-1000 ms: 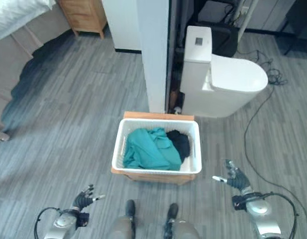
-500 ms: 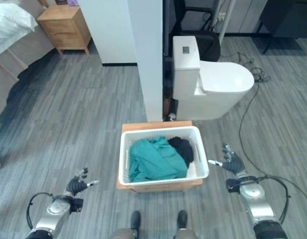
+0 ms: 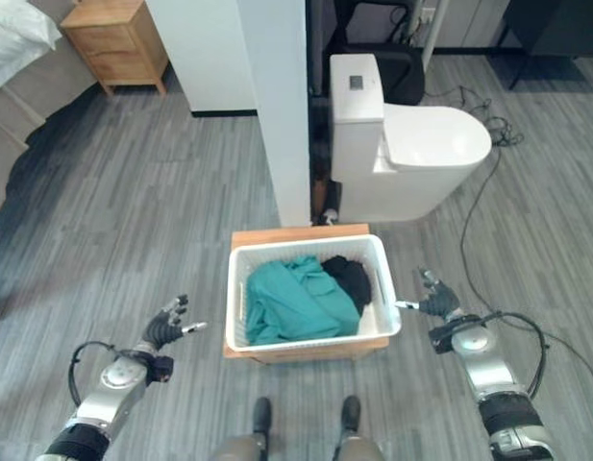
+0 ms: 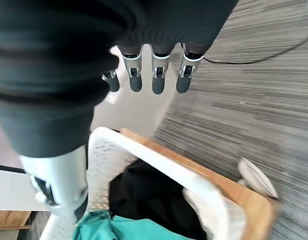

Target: Grab the laundry basket,head to the washer,open it,put in the laundry and shut it.

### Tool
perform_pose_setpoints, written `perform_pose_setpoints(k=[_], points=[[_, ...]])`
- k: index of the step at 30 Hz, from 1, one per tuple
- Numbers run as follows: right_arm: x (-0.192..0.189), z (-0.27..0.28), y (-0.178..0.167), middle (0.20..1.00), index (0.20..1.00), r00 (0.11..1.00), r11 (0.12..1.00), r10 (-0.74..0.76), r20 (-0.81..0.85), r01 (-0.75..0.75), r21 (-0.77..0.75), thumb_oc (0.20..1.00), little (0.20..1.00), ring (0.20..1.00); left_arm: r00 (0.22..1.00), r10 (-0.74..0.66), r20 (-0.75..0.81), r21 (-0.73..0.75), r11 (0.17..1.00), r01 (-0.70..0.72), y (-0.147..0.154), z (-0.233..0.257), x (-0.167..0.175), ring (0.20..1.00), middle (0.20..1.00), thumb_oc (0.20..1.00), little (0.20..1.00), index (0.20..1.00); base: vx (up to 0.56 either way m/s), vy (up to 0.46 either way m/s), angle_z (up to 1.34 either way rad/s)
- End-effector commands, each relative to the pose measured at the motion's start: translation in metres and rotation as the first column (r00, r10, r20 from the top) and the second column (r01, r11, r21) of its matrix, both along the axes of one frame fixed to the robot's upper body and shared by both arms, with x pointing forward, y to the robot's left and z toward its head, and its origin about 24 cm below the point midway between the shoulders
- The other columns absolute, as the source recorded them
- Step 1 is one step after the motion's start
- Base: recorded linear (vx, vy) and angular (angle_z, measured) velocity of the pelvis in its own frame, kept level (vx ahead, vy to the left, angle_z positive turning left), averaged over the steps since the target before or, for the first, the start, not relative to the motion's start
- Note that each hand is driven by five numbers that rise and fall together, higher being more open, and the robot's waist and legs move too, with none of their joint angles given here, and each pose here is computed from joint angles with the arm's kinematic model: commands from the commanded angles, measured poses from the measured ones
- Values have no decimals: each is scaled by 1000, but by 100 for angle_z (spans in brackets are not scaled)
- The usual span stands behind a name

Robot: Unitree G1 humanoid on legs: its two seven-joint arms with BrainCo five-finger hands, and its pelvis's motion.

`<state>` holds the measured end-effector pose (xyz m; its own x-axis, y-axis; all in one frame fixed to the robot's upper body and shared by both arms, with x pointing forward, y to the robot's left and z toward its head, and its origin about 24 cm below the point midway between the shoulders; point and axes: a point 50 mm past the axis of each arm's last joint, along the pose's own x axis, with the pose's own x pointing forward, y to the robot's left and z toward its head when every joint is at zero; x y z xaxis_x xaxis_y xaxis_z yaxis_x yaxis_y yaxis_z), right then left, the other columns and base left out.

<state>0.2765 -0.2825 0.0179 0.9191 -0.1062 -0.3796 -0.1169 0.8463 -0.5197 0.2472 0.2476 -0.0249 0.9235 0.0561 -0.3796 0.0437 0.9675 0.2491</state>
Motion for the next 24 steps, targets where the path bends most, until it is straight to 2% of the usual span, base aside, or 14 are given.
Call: perform_pose_setpoints(k=[1,7,13,15,24], points=[[19,23,2,1000,1000,997,996,39,65,-33,-81,1000,1000,1000,999,-20,43,-12,1000,21,-7,11,25,1000,1000,1000,1000,1000,-51,-10,-2],[45,34,15,1000,1000,995,993,54,86,-44,-110,1000,1000,1000,1000,3,7,-10,1000,-3,-16,5,40,1000,1000,1000,1000,1000,-53,0,-4],[71,53,33,1000,1000,988,989,79,134,-61,-133,1000,1000,1000,999,51,-7,22,998,-51,-12,8,56,1000,1000,1000,1000,1000,-5,-2,-22],[93,79,53,1000,1000,972,985,118,202,-88,-150,1000,1000,1000,993,116,15,54,992,-116,-3,21,72,1000,1000,1000,1000,1000,14,-3,-18],[111,105,85,1000,1000,942,974,204,266,-169,-148,1000,1000,1000,985,146,90,120,980,-156,12,52,94,1000,1000,1000,1000,1000,43,12,-11]])
